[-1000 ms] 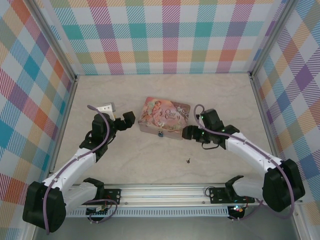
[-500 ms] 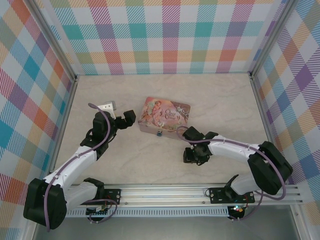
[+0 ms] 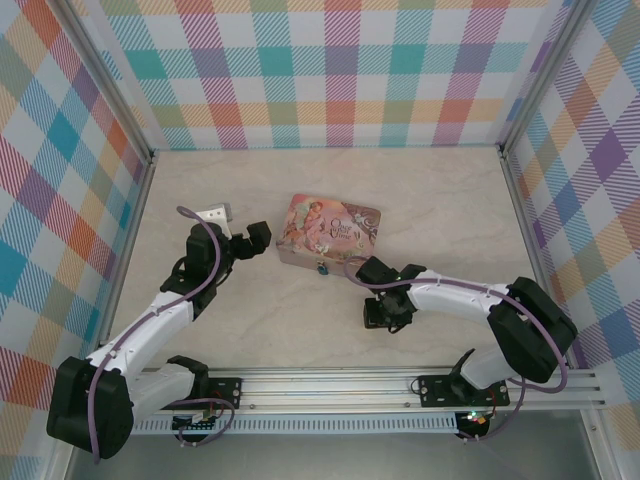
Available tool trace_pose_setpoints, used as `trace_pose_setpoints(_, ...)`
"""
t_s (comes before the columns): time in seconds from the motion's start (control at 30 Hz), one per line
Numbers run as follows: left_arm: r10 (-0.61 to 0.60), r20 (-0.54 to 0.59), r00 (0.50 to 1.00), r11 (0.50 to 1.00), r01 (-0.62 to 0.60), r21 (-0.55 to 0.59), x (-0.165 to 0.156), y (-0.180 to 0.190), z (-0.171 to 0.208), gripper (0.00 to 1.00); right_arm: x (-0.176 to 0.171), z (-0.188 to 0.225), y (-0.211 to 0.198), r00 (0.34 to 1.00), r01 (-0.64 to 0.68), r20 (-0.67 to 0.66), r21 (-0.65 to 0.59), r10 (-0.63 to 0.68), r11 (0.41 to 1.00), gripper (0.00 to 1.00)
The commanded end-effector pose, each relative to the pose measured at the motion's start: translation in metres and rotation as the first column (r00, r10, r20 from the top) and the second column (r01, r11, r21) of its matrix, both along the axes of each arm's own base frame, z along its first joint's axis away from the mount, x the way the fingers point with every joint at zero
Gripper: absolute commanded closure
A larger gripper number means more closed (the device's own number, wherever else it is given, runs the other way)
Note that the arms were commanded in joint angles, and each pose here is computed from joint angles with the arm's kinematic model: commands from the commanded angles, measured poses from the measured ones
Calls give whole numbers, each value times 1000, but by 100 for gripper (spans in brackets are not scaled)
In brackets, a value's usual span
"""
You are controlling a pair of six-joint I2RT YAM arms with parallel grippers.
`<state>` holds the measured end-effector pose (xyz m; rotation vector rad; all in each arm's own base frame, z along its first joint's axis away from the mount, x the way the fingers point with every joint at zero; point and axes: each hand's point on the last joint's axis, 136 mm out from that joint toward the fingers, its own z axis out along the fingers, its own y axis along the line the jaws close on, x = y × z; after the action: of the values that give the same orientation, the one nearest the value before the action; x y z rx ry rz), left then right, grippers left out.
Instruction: Unlock the padlock with the key
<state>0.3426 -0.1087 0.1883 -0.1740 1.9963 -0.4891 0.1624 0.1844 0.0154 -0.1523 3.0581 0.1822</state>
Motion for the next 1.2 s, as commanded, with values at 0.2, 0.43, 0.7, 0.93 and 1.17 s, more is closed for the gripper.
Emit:
trace_pose_setpoints(0.2, -5, 26, 1000, 1000, 5, -8, 2, -5, 16, 0, -4, 5, -16, 1000, 6, 5, -91, -6, 996, 59)
trace_pose_setpoints(0.43, -9, 18, 1000, 1000, 10, -8, 3, -6, 14, 0, -2, 13, -21, 999, 25, 44, -100, -21, 995, 58)
trace_pose_setpoints(0.7, -14, 16, 1000, 1000, 14, -9, 4, -7, 15, 0, -9, 9, -28, 998, 61, 31, -102, -58, 993, 58)
trace_pose_setpoints(0.93, -19, 12, 1000, 1000, 19, -9, 5, -8, 15, 0, -11, -4, -29, 995, 96, 8, -115, -96, 989, 61)
trace_pose_setpoints(1.17, -21, 5, 1000, 1000, 21, -9, 5, -9, 14, 0, -20, -11, -38, 992, 124, -11, -144, -127, 982, 67)
